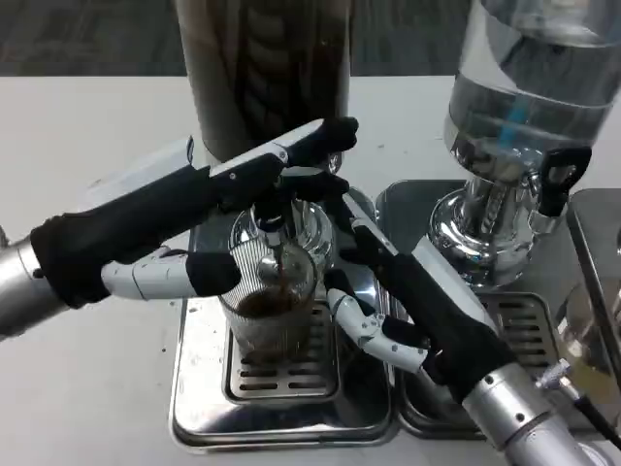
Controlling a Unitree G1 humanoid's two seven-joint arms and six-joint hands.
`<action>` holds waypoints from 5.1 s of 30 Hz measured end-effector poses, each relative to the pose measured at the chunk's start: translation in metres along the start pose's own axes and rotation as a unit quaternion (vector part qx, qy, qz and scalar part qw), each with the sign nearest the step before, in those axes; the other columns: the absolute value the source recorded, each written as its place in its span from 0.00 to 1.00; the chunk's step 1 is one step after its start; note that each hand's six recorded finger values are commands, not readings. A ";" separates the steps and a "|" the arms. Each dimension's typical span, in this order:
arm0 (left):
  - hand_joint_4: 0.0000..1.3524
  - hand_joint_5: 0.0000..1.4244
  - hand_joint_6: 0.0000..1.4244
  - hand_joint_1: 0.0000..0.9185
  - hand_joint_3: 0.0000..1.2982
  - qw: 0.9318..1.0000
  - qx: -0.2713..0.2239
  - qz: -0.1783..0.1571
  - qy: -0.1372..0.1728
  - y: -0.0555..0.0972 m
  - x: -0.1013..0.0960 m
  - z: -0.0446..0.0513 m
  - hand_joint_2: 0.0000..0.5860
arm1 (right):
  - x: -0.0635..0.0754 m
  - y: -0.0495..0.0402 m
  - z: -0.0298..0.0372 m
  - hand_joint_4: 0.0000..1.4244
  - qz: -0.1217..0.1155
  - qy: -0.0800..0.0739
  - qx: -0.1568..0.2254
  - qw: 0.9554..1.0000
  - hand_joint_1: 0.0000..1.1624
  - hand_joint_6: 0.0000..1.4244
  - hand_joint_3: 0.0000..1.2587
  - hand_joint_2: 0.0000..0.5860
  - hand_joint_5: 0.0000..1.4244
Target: Grasp the cup under the faucet to collect the drink, then remove the cup.
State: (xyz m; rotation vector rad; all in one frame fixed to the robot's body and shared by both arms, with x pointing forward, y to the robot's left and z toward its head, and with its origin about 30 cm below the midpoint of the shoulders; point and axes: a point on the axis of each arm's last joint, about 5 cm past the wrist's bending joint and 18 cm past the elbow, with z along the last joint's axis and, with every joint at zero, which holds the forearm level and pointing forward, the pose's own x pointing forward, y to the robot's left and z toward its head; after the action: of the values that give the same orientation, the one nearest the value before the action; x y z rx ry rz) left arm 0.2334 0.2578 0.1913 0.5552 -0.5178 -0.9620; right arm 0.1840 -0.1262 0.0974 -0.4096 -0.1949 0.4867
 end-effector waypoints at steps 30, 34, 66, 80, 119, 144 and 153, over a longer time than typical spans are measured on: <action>0.18 0.23 0.24 0.00 0.19 0.983 0.068 0.169 -0.013 0.002 -0.038 0.0107 0.06 | 0.003 -0.0057 0.0031 0.00 -0.012 -0.003 0.013 1.000 0.49 0.08 0.00 0.57 0.00; 0.19 0.23 0.24 0.00 0.19 0.981 0.070 0.181 -0.003 0.000 -0.043 0.0098 0.06 | 0.003 -0.0058 0.0030 0.00 -0.010 -0.003 0.013 1.000 0.49 0.08 0.00 0.57 0.00; 0.38 0.41 0.40 0.00 0.38 0.957 0.054 0.274 0.073 -0.018 -0.082 0.0033 0.13 | 0.005 -0.0032 0.0016 0.00 0.011 0.004 0.002 1.000 0.44 0.07 0.00 0.44 0.00; 0.39 0.41 0.40 0.00 0.40 0.956 0.046 0.279 0.084 -0.023 -0.086 0.0020 0.14 | 0.011 -0.0007 -0.0079 0.00 0.025 0.026 -0.004 0.999 0.39 0.07 0.00 0.32 0.00; 0.40 0.42 0.41 0.00 0.43 0.950 0.032 0.293 0.107 -0.034 -0.094 0.0007 0.21 | 0.030 0.0012 -0.0229 0.00 0.065 0.023 -0.004 0.998 0.33 0.06 0.00 0.17 0.00; 0.52 0.51 0.54 0.00 0.48 0.945 0.026 0.302 0.119 -0.039 -0.100 0.0011 0.27 | 0.039 0.0073 -0.0284 0.00 0.064 0.017 -0.031 0.997 0.32 0.05 0.00 0.15 0.00; 0.63 0.63 0.68 0.04 0.56 0.928 0.042 0.341 0.143 -0.051 -0.109 0.0023 0.30 | 0.039 0.0100 -0.0280 0.00 0.063 0.017 -0.045 0.997 0.31 0.05 0.00 0.15 0.00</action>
State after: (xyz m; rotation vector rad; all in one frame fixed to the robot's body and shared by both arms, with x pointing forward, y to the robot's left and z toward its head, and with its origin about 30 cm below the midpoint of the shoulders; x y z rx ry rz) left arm 0.1490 0.3283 0.1424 0.5269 -0.4426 -0.1899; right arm 0.2217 -0.1083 0.0713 -0.5202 -0.1600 0.5961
